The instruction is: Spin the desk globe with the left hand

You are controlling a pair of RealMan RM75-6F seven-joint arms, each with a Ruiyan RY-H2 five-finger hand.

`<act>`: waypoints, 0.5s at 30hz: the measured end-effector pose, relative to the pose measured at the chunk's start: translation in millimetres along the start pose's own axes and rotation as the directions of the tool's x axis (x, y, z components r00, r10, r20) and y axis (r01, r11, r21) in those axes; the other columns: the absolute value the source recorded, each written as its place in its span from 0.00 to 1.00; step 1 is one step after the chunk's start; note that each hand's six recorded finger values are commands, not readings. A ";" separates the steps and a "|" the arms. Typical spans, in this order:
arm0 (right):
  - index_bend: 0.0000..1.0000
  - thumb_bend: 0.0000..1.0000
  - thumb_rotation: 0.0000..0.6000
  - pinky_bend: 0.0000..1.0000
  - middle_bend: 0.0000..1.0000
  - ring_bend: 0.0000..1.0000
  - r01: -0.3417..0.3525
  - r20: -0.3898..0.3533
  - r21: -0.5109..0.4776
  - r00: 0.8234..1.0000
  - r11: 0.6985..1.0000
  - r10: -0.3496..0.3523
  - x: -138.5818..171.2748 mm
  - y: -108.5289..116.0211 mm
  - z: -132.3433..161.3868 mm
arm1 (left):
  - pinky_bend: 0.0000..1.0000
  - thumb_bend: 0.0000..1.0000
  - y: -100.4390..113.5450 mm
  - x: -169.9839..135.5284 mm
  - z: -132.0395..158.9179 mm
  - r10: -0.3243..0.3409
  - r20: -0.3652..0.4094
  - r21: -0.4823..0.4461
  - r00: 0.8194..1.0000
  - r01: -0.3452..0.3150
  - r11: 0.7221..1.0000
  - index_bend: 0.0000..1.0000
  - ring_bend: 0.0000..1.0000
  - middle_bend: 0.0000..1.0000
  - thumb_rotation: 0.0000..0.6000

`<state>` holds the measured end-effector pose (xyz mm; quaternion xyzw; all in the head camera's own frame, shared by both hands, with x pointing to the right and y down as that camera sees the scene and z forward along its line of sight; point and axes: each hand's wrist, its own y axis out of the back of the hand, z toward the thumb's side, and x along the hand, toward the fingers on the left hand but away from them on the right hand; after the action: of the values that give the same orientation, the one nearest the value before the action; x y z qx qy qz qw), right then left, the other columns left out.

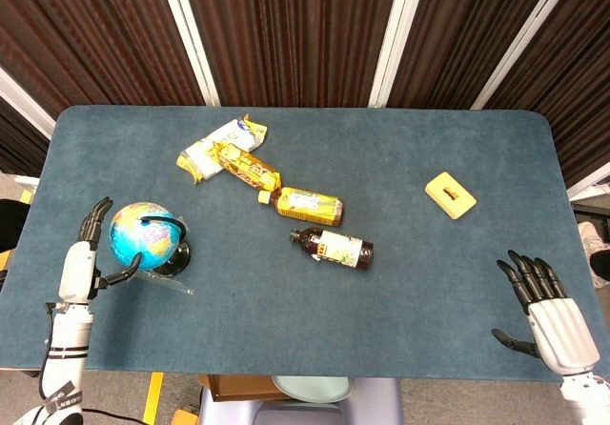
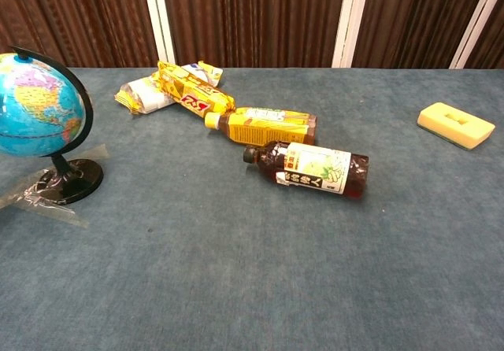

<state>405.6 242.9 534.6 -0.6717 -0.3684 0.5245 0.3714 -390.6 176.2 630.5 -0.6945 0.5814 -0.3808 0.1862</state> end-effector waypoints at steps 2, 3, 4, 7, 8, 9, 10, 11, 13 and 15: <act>0.00 0.11 1.00 0.00 0.00 0.00 0.000 -0.001 0.000 1.000 1.000 0.000 0.0 -0.1 0.5 | 0.00 0.31 1.0 -0.1 -1.3 0.002 -0.003 0.004 1.000 -0.002 1.000 0.00 0.00 0.00 1.00; 0.00 0.11 1.00 0.00 0.00 0.00 0.000 -0.001 0.000 1.000 1.000 0.000 0.1 -0.1 0.6 | 0.00 0.32 1.5 -0.2 -1.8 0.003 -0.004 0.005 1.000 -0.003 1.000 0.00 0.00 0.00 1.00; 0.00 0.11 1.00 0.00 0.00 0.00 0.001 -0.001 0.000 1.000 1.000 -0.001 0.1 0.1 0.5 | 0.00 0.32 2.2 -0.4 -2.4 0.004 -0.004 0.008 1.000 -0.004 1.000 0.00 0.00 0.00 1.00; 0.00 0.11 1.00 0.00 0.00 0.00 0.002 0.001 0.000 1.000 1.000 -0.002 0.0 0.5 -0.2 | 0.00 0.32 6.0 -2.2 -5.8 0.008 -0.006 0.022 1.000 -0.008 1.000 0.00 0.00 0.00 1.00; 0.00 0.11 1.00 0.00 0.00 0.00 0.003 0.002 0.000 1.000 1.000 -0.003 -0.1 0.7 -0.4 | 0.00 0.32 7.2 -2.8 -7.1 0.011 -0.010 0.023 1.000 -0.011 1.000 0.00 0.00 0.00 1.00; 0.00 0.11 1.00 0.00 0.00 0.00 0.003 0.002 0.000 1.000 1.000 -0.003 -0.1 0.7 -0.4 | 0.00 0.32 8.3 -3.1 -8.4 0.014 -0.013 0.022 1.000 -0.013 1.000 0.00 0.00 0.00 1.00; 0.00 0.11 1.00 0.00 0.00 0.00 0.002 0.002 -0.001 1.000 1.000 -0.002 -0.2 0.5 -0.4 | 0.00 0.32 10.1 -3.5 -10.6 0.018 -0.020 0.022 1.000 -0.017 1.000 0.00 0.00 0.00 1.00; 0.00 0.11 1.00 0.00 0.00 0.00 0.001 0.001 -0.001 1.000 1.000 -0.001 -0.2 0.3 -0.2 | 0.00 0.32 11.5 -3.9 -12.2 0.021 -0.024 0.022 0.999 -0.020 1.000 0.00 0.00 0.00 1.00; 0.00 0.11 1.00 0.00 0.00 0.00 0.000 0.000 0.000 1.000 1.000 0.000 -0.2 0.1 0.1 | 0.00 0.32 14.3 -5.0 -16.0 0.026 -0.035 0.023 0.999 -0.025 0.999 0.00 0.00 0.00 1.00; 0.00 0.11 1.00 0.00 0.00 0.00 0.000 0.000 0.000 1.000 1.000 0.000 -0.3 0.0 0.2 | 0.00 0.32 16.0 -4.9 -18.4 0.029 -0.040 0.025 0.999 -0.028 0.999 0.00 0.00 0.00 1.00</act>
<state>405.3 242.7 534.7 -0.6718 -0.3683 0.5246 0.3713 -415.1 180.2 629.6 -0.6759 0.5901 -0.3994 0.1882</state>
